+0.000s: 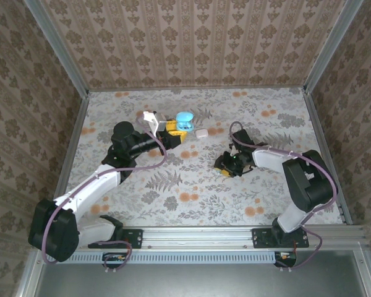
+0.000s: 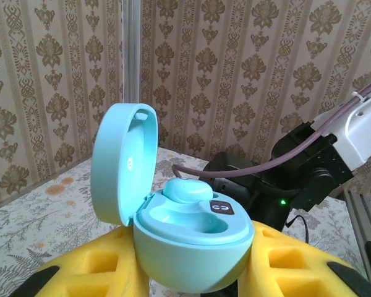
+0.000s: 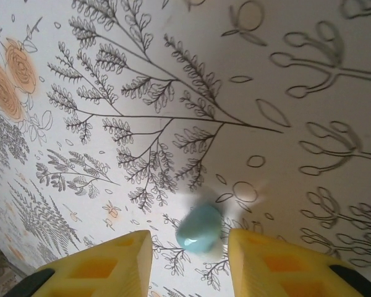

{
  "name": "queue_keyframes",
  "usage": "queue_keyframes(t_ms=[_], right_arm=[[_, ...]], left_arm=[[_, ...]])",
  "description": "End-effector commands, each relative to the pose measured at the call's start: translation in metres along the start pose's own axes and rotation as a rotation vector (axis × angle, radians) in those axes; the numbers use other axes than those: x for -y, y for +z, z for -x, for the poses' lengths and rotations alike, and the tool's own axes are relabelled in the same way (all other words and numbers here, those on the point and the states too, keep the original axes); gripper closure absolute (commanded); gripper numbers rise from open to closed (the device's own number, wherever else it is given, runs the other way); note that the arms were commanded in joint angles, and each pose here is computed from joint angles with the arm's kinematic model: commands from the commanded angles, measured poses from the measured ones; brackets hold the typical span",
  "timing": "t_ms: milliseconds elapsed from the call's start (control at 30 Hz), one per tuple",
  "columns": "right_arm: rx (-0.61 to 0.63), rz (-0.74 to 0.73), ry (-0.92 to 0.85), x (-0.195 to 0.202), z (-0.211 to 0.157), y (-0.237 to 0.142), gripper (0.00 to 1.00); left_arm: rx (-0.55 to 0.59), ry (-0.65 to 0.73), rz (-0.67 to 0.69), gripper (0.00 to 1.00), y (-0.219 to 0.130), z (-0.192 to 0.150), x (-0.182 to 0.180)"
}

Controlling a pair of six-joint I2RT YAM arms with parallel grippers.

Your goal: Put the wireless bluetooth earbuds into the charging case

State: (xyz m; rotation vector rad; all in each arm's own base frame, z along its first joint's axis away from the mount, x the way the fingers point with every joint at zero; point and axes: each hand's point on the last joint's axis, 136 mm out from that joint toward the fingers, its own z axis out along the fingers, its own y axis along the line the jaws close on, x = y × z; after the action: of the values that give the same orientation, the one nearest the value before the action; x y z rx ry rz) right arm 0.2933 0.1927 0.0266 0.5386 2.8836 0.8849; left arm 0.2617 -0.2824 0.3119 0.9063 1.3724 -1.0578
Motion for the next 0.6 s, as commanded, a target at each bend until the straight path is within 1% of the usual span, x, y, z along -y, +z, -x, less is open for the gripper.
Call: queue_keyframes(t_ms=[0,133,233,567], right_arm=[[-0.019,0.023,-0.035,-0.013,0.001,0.002,0.61],[-0.018,-0.022,-0.043,-0.01,0.001,0.004,0.61],[-0.001,-0.113,-0.062,-0.004,0.004,-0.002,0.61],[-0.008,-0.309,-0.113,0.002,0.0,-0.002,0.63]], left_arm=[[0.036,0.058,-0.002,0.73,-0.001,0.018,0.004],[0.033,0.06,0.003,0.73,-0.002,0.017,0.004],[0.034,0.064,0.008,0.73,-0.004,0.017,0.004],[0.036,0.068,0.017,0.73,-0.006,0.018,0.003]])
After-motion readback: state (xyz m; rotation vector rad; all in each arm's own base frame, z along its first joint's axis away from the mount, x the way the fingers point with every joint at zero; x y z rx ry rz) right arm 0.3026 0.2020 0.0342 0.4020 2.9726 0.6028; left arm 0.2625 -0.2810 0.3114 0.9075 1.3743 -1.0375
